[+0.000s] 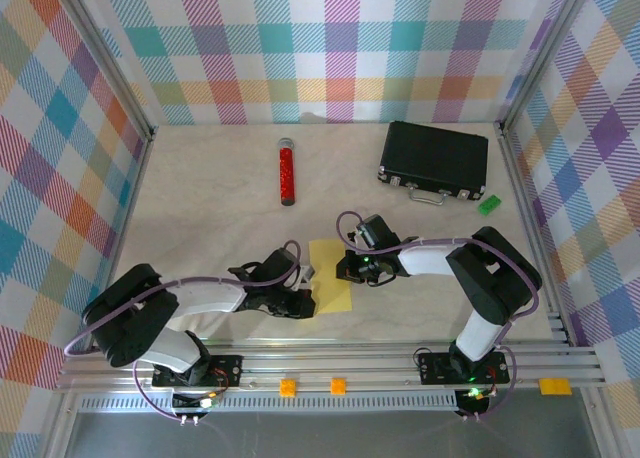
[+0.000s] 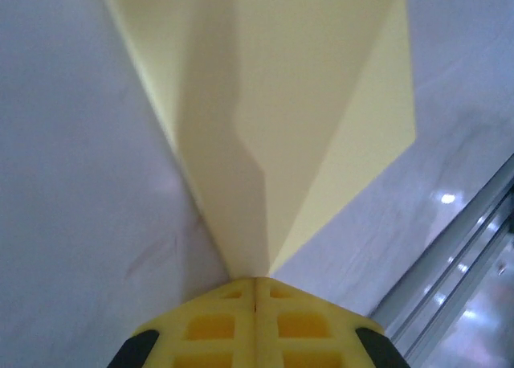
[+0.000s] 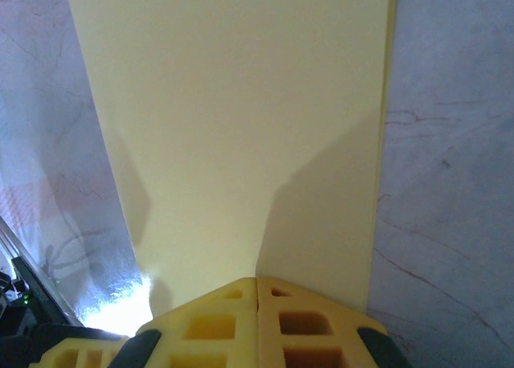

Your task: Fold a paper plane with a square sheet of paper (pick it up from the middle)

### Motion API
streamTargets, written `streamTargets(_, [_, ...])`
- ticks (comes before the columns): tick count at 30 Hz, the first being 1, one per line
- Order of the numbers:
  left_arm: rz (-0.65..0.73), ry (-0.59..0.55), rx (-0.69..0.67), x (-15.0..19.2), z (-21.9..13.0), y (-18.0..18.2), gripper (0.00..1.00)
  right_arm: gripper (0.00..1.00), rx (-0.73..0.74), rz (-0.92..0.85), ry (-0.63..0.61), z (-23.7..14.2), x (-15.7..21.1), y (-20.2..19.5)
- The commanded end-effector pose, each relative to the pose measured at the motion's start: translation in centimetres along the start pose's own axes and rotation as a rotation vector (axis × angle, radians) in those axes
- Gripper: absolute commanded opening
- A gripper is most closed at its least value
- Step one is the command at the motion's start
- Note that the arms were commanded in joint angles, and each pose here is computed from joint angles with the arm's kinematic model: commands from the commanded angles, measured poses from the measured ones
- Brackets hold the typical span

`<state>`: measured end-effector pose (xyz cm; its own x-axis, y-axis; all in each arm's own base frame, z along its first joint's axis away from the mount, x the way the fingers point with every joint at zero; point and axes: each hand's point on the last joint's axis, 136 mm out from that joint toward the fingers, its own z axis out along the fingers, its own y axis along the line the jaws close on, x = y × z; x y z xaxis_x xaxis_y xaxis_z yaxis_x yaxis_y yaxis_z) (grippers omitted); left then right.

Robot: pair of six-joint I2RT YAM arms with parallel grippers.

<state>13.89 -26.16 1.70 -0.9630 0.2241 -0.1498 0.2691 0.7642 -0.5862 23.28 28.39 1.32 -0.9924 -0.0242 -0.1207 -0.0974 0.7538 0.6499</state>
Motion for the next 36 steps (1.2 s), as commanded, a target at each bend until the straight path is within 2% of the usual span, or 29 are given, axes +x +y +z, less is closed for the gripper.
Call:
streamTargets(1, [0.017,0.028,-0.144,1.7,-1.9,2.0,0.00,0.00,0.180,0.036,0.075,0.5,2.4,-4.8])
streamTargets(4, [0.073,-0.144,-0.066,-1.7,-4.0,-0.6,0.03,0.02,0.158,-0.050,0.074,0.1,1.2,-3.2])
streamTargets(6, [0.043,-0.256,-0.056,-4.4,-5.4,-0.8,0.03,0.04,0.122,-0.123,0.076,-0.2,0.1,-1.5])
streamTargets(8, [-0.038,-0.318,0.028,-7.1,-6.4,-1.2,0.04,0.06,0.069,-0.185,0.080,-1.0,-0.8,1.0])
streamTargets(11, [-0.123,-0.347,0.169,-10.3,-7.1,-2.3,0.08,0.11,-0.016,-0.252,-0.008,-3.8,-2.0,4.5])
streamTargets(14, [-0.169,-0.343,0.207,-12.7,-6.9,-2.6,0.08,0.21,-0.042,-0.264,-0.105,-6.7,-2.1,5.9])
streamTargets(19, [-0.191,-0.338,0.221,-16.2,-5.9,-2.1,0.10,0.36,0.029,-0.147,-0.158,-9.0,0.4,3.0])
streamTargets(22, [-0.217,-0.306,0.209,-17.5,-4.6,-1.2,0.10,0.41,-0.007,-0.045,-0.130,-9.0,2.5,2.1])
streamTargets(30, [-0.260,-0.260,0.187,-18.3,-2.0,0.8,0.08,0.41,-0.045,0.083,-0.057,-8.4,5.1,1.2])
streamTargets(33, [-0.255,-0.252,0.197,-18.0,-1.9,0.8,0.08,0.34,-0.099,0.060,-0.068,-8.4,4.6,2.2])
streamTargets(36, [-0.245,-0.262,0.223,-18.0,-2.5,0.1,0.09,0.22,-0.162,0.024,-0.071,-8.0,3.6,4.0])
